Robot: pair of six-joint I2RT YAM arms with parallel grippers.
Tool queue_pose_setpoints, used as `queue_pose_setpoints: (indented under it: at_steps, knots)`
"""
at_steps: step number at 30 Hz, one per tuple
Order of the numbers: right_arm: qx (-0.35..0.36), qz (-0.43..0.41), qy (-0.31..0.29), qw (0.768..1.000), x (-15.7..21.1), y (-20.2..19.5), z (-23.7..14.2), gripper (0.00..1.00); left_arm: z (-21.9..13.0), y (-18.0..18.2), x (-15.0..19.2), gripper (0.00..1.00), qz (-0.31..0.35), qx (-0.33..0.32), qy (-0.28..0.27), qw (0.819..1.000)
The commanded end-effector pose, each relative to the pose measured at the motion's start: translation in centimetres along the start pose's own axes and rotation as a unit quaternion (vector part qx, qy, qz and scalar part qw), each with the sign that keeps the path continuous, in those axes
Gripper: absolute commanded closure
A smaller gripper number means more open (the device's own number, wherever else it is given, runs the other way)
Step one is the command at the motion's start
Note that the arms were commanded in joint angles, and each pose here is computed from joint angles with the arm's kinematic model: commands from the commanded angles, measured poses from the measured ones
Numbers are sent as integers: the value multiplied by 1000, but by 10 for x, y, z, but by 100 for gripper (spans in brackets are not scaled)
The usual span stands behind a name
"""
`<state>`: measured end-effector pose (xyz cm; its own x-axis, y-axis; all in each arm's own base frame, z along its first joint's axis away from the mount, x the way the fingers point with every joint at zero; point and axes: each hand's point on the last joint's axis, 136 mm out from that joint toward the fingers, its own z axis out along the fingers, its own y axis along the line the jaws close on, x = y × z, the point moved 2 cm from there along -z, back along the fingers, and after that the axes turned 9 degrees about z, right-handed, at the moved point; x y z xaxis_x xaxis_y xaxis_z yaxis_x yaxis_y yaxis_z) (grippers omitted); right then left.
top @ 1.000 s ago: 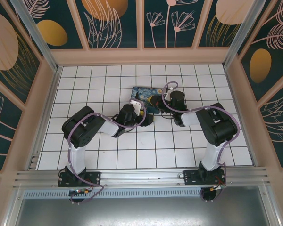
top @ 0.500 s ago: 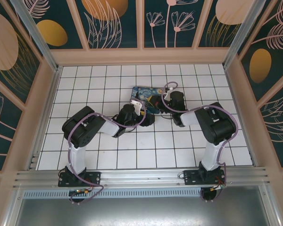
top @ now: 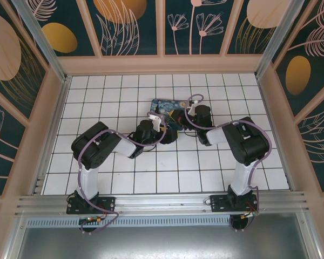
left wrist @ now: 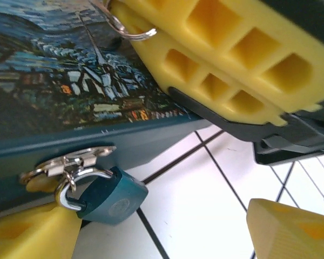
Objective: Unlock a padlock with a key
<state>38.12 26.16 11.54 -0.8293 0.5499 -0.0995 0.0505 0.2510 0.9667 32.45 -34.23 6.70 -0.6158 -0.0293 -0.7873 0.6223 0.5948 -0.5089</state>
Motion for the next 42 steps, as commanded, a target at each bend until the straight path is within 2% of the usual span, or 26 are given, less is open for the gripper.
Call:
queue_pose_setpoints:
  at_steps: [1, 15, 28, 33, 42]
  knots:
    - [35, 24, 11, 999, 8, -27, -2, 100, -9, -33, -33, 19, -3, 65, -50, 997]
    - [33, 27, 12, 999, 10, -29, -4, 100, 4, -11, -11, 21, -44, 38, -41, 997]
    - [31, 26, 11, 999, 9, -28, -3, 100, 6, 18, 5, 23, -64, -25, -41, 997]
    - [32, 27, 11, 999, 10, -30, -3, 100, 5, 22, 4, 30, -79, -32, -56, 995]
    - [32, 29, 12, 999, 9, -31, -1, 100, 9, 27, 0, 47, -81, -42, -61, 994]
